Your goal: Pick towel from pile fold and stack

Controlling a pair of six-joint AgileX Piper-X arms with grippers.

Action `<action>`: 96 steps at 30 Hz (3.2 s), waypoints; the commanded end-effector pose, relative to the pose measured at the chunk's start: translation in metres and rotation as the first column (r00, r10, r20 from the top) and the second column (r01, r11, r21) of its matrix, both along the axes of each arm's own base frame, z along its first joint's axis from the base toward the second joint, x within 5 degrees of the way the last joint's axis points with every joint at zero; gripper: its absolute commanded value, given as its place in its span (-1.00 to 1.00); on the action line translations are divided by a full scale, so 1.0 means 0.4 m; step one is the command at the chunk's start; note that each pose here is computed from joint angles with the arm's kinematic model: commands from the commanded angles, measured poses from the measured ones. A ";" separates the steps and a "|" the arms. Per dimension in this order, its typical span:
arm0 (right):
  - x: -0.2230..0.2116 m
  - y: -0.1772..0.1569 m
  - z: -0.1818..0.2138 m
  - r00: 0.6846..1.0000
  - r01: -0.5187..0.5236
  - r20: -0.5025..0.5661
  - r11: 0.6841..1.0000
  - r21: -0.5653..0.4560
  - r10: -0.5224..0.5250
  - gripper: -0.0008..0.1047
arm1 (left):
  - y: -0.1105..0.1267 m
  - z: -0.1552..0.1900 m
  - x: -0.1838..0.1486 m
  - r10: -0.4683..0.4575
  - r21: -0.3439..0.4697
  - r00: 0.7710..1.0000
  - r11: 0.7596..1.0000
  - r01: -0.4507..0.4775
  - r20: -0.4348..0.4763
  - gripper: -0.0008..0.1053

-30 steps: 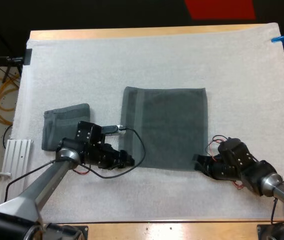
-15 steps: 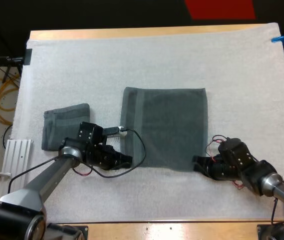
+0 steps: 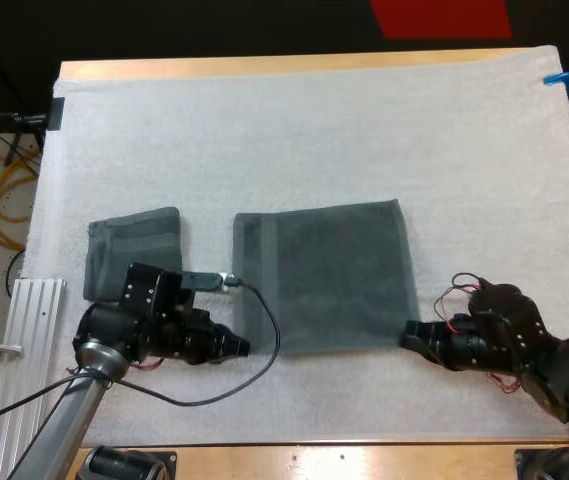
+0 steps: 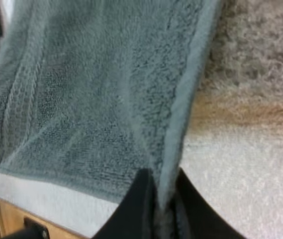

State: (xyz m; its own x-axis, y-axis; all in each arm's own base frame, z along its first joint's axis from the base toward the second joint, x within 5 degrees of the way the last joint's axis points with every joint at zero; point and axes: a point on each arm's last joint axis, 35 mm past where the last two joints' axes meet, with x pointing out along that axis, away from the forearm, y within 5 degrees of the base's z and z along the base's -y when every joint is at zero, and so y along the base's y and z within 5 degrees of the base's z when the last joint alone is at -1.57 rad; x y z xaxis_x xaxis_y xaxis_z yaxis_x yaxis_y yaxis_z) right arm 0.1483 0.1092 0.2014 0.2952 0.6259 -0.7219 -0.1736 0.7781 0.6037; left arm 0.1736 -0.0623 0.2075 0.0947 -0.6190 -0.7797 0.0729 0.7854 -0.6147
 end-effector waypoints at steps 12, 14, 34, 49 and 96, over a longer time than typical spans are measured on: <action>0.129 0.026 -0.075 0.979 0.201 0.022 0.979 0.021 -0.201 -0.99 | -0.046 -0.081 0.158 0.194 -0.167 0.980 0.968 -0.186 0.033 -0.98; 0.165 0.008 -0.084 0.971 0.238 0.013 0.971 0.040 -0.238 -0.99 | -0.051 -0.098 0.176 0.212 -0.180 0.977 0.962 -0.203 0.034 -0.98; 0.372 -0.012 -0.115 0.963 0.268 0.013 0.960 0.078 -0.269 -0.99 | 0.006 -0.159 0.263 0.406 -0.146 0.901 0.911 -0.386 0.151 -0.98; 0.384 -0.010 -0.146 0.957 0.287 0.026 0.956 0.056 -0.289 -0.99 | 0.010 -0.208 0.295 0.353 -0.251 0.923 0.917 -0.309 0.155 -0.70; 0.374 -0.057 0.098 0.951 -0.028 0.266 0.900 -0.434 0.157 0.65 | 0.054 0.310 0.100 0.030 0.131 0.841 0.984 -0.119 0.540 0.33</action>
